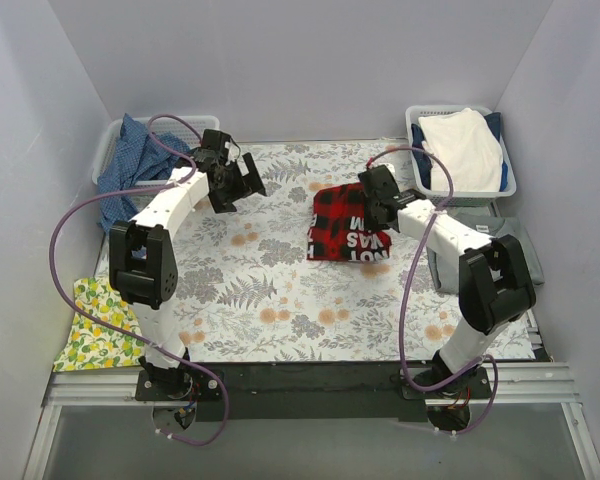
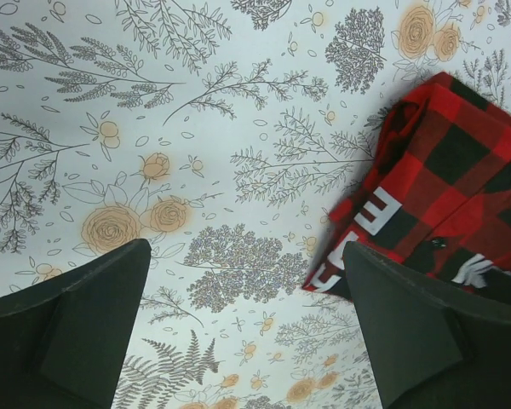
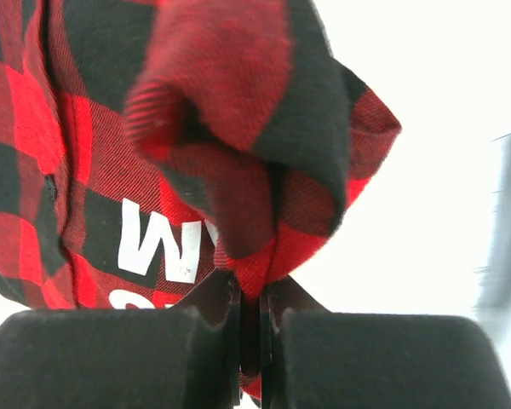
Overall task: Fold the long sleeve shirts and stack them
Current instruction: Fold the shirt
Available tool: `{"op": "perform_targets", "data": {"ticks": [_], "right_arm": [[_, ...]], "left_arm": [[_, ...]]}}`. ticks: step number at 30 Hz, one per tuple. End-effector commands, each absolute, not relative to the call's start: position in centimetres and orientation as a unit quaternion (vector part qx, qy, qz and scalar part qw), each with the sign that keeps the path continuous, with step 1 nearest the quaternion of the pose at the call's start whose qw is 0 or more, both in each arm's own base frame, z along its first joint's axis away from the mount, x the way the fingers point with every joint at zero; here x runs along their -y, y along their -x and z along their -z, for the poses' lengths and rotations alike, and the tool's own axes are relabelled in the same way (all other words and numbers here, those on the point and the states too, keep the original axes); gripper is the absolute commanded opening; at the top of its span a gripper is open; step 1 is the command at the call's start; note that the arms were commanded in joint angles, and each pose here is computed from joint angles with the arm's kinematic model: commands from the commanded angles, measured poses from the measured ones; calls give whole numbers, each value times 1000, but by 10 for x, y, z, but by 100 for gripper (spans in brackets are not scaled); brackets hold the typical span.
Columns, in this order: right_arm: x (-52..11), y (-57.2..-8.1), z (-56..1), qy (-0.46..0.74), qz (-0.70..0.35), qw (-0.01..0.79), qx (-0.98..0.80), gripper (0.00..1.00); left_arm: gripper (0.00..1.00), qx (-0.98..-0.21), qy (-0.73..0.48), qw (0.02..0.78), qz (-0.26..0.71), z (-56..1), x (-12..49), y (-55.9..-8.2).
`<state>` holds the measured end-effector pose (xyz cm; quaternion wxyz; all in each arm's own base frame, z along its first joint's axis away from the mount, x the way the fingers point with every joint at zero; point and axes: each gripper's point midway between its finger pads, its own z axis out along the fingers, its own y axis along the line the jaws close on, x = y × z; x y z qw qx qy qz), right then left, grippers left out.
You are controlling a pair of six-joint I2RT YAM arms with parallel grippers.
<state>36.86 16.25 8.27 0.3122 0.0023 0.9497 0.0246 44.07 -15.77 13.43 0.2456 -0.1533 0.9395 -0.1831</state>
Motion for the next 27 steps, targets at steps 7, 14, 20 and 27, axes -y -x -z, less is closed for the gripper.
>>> {"op": "perform_targets", "data": {"ticks": [7, 14, 20, 27], "right_arm": [[-96, -400, -256, 126, 321, 481, -806, 1], [-180, -373, -246, 262, 406, 488, -727, 1], [-275, -340, -151, 367, 366, 457, -723, 1], [-350, -295, -103, 434, 301, 405, -746, 46]], "left_arm": [[98, -929, 163, 271, 193, -163, 148, -455], [98, -928, 180, 270, 184, -160, 134, -459], [98, -929, 198, 255, 179, -145, 117, -454], [98, -925, 222, 260, 164, -140, 85, -451]]}}
